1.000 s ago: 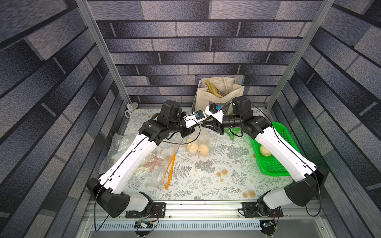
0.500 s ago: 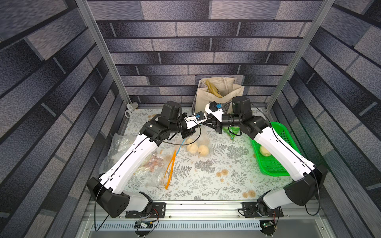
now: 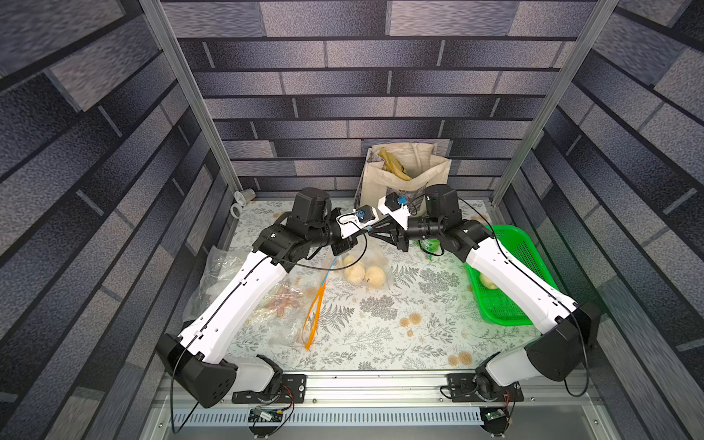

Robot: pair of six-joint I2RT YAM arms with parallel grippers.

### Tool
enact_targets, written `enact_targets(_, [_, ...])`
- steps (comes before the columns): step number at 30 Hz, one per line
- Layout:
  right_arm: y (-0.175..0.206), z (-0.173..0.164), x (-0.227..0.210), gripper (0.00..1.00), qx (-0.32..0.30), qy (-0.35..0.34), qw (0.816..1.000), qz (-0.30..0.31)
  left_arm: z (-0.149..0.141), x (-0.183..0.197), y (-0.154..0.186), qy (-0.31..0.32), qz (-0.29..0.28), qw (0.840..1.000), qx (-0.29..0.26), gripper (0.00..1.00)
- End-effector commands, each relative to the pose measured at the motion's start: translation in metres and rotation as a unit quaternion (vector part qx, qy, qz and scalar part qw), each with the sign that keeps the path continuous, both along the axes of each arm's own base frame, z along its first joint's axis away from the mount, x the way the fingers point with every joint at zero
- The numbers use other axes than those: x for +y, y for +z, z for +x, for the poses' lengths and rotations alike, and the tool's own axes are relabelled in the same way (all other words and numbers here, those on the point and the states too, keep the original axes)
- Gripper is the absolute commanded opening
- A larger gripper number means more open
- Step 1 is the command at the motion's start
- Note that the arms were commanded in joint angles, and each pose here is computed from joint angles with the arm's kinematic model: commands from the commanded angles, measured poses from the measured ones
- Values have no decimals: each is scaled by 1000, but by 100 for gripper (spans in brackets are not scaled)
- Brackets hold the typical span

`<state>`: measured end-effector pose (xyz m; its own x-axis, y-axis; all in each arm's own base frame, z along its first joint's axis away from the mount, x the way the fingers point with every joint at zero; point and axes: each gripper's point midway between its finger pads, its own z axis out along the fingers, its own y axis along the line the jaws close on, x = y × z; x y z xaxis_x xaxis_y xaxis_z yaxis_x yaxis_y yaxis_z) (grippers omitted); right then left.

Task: Open the zip-top bag and take out the pear
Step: Unzip the zipper on the zipper food storage bag.

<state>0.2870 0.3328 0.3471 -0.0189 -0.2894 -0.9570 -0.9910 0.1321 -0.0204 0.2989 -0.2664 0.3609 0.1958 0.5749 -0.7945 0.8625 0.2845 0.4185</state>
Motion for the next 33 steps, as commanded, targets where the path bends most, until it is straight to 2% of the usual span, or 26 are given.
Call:
enact_targets(1, [17,-5,-2,15,-16,3,1000,26,-8,1,11,-9,-20,1000,-5,2])
enact_targets(7, [22,-5,-3,0,-23,0,999,31,-8,1,9,-11,-18,1000,-2,3])
enact_targets(13, [26,5,-10,0,-31,-32,998,43,-6,6,-1,-4,4,1000,6,4])
enact_targets(23, [30,62,-56,0,5,-165,982,95,15,44,-18,51,18,998,23,3])
enact_targets(28, [33,82,-81,0,12,-221,969,109,37,76,-24,103,23,994,28,2])
enact_targets(33, [36,105,-114,0,24,-286,950,124,63,120,-16,181,8,983,21,1])
